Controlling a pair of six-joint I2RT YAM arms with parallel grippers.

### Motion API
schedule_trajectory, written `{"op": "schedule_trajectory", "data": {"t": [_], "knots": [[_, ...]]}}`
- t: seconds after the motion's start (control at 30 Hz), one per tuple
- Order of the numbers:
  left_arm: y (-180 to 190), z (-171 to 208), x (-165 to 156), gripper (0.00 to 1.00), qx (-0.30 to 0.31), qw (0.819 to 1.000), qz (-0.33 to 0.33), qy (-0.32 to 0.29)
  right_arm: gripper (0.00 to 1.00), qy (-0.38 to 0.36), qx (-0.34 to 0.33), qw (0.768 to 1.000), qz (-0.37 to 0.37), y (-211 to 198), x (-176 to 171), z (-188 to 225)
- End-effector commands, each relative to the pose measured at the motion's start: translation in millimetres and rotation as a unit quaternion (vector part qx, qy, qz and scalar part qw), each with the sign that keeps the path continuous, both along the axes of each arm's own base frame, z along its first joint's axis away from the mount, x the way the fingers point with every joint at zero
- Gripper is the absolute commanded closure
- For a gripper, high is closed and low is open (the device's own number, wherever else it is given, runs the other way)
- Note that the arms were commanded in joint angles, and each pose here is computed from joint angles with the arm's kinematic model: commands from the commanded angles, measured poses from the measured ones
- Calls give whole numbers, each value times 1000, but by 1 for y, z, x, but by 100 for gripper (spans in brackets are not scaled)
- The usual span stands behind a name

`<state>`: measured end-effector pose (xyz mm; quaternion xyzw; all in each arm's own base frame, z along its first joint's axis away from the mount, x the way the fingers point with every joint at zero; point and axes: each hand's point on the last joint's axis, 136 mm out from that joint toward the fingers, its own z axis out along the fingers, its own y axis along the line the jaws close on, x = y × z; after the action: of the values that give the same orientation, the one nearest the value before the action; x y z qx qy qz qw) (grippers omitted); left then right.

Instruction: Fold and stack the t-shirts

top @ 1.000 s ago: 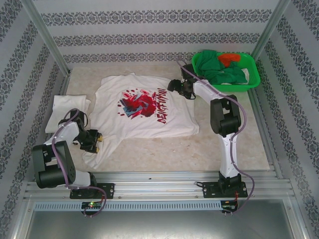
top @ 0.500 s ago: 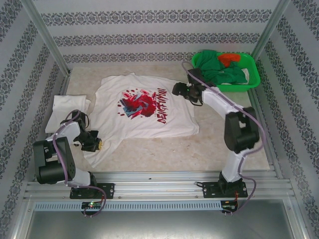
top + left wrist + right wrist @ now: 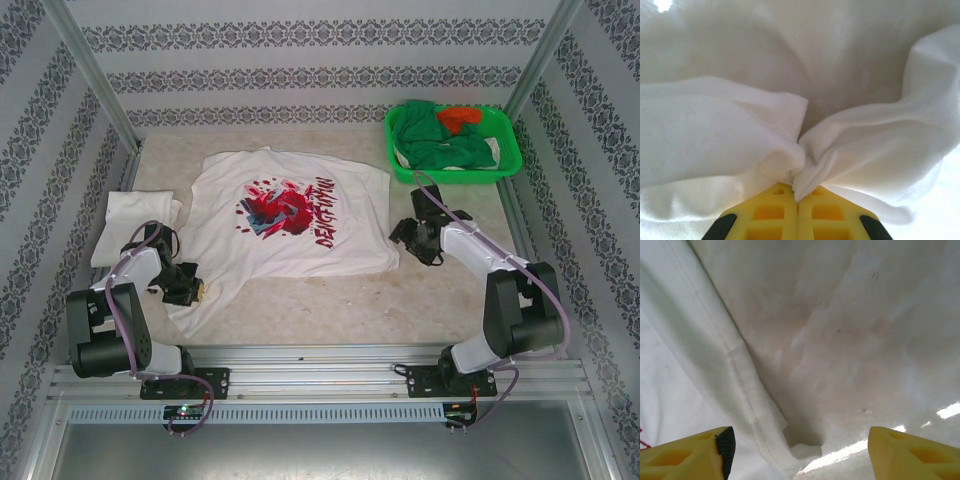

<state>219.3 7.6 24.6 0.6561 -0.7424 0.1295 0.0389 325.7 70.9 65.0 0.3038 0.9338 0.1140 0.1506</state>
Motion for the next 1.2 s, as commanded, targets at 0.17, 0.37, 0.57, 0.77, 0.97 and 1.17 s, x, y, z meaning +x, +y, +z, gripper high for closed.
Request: {"op": "schedule_trajectory", "data": {"t": [0.17, 0.37, 0.57, 0.77, 0.97, 1.17], "knots": [[0, 5, -4, 100, 7, 1000, 3, 10, 41, 27, 63, 998, 13, 27, -25, -1], [-1, 5, -9, 100, 5, 1000, -3, 19, 50, 42, 67, 997, 14, 34, -30, -14], [-1, 5, -6, 100, 3, 1000, -5, 20, 59, 61, 65, 996, 23, 44, -17, -33], [1, 7, 2, 100, 2, 1000, -6, 17, 63, 88, 68, 994, 20, 51, -21, -51], [2, 8, 10, 100, 0, 1000, -12, 16, 90, 84, 56, 995, 10, 45, -27, -49], [13, 34, 12, 100, 37, 999, -19, 4, 100, 52, 47, 997, 11, 40, -29, -15]]}}
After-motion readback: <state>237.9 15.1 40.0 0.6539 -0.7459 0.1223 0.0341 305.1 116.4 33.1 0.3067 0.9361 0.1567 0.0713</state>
